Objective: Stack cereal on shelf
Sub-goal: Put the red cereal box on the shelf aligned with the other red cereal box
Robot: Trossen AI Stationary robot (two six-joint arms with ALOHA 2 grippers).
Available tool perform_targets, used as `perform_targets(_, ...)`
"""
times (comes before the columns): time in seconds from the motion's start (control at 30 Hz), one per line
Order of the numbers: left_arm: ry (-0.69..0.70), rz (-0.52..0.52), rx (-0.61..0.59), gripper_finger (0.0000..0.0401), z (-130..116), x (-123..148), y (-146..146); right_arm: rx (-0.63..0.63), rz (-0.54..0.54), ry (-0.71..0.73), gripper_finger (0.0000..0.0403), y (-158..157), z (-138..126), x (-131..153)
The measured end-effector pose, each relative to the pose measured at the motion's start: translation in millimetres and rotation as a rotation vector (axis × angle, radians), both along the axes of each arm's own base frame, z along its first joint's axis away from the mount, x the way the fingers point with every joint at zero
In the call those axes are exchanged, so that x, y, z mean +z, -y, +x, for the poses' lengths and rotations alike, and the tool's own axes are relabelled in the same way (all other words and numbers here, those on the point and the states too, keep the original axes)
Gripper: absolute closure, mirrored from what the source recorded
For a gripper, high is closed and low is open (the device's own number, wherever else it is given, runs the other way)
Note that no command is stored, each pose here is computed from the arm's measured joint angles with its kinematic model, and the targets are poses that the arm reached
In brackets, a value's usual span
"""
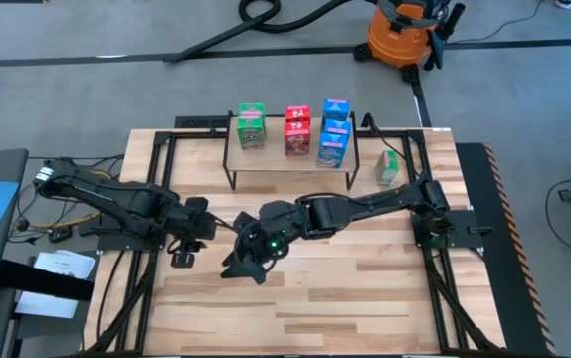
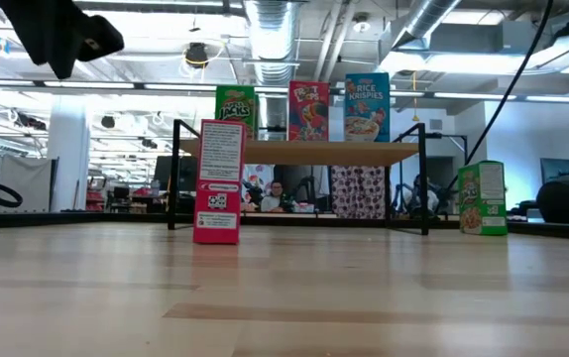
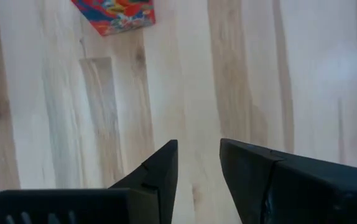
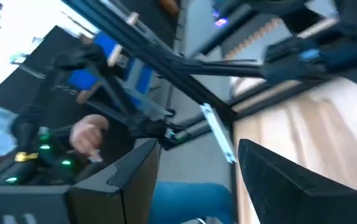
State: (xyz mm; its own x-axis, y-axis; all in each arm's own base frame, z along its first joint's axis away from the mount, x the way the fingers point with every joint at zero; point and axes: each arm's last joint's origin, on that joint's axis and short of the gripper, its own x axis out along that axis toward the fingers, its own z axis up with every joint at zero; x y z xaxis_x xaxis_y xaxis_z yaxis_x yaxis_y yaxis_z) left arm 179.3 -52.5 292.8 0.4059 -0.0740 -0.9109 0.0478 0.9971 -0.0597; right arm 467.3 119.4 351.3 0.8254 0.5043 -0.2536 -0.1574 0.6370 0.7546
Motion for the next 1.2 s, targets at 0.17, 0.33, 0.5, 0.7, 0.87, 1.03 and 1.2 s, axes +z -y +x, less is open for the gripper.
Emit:
perform_targets(0.17, 0.048, -0.017, -0.04, 0.0293, 2, 2, 8, 0.071, 0.011, 0.043, 0.0154, -4, -1, 4)
perform_targets(0.33, 0.123, -0.034, -0.085, 0.0293, 7, 6, 14, 0.102, -0.062, 0.088, 0.0154, 5, 1, 4)
perform_targets(0.5, 0.129, -0.037, -0.102, 0.0293, 7, 6, 15, 0.176, -0.007, 0.143, 0.0154, 14, 5, 8)
perform_targets(0.7, 0.249, -0.04, -0.175, 0.0293, 17, 12, 19, 0.587, 0.077, 0.295, 0.0154, 17, -2, 24)
perform_targets(0.87, 0.299, 0.086, -0.219, 0.0293, 20, 14, 17, 0.654, 0.087, 0.293, 0.0154, 27, -2, 24)
perform_targets(1.03, 0.323, 0.157, -0.177, 0.0293, 20, 15, 14, 0.613, 0.065, 0.351, 0.0154, 36, 0, 28)
perform_targets(1.2, 0.308, 0.051, -0.167, 0.0293, 19, 15, 17, 0.592, 0.039, 0.49, 0.0155, 37, -1, 40)
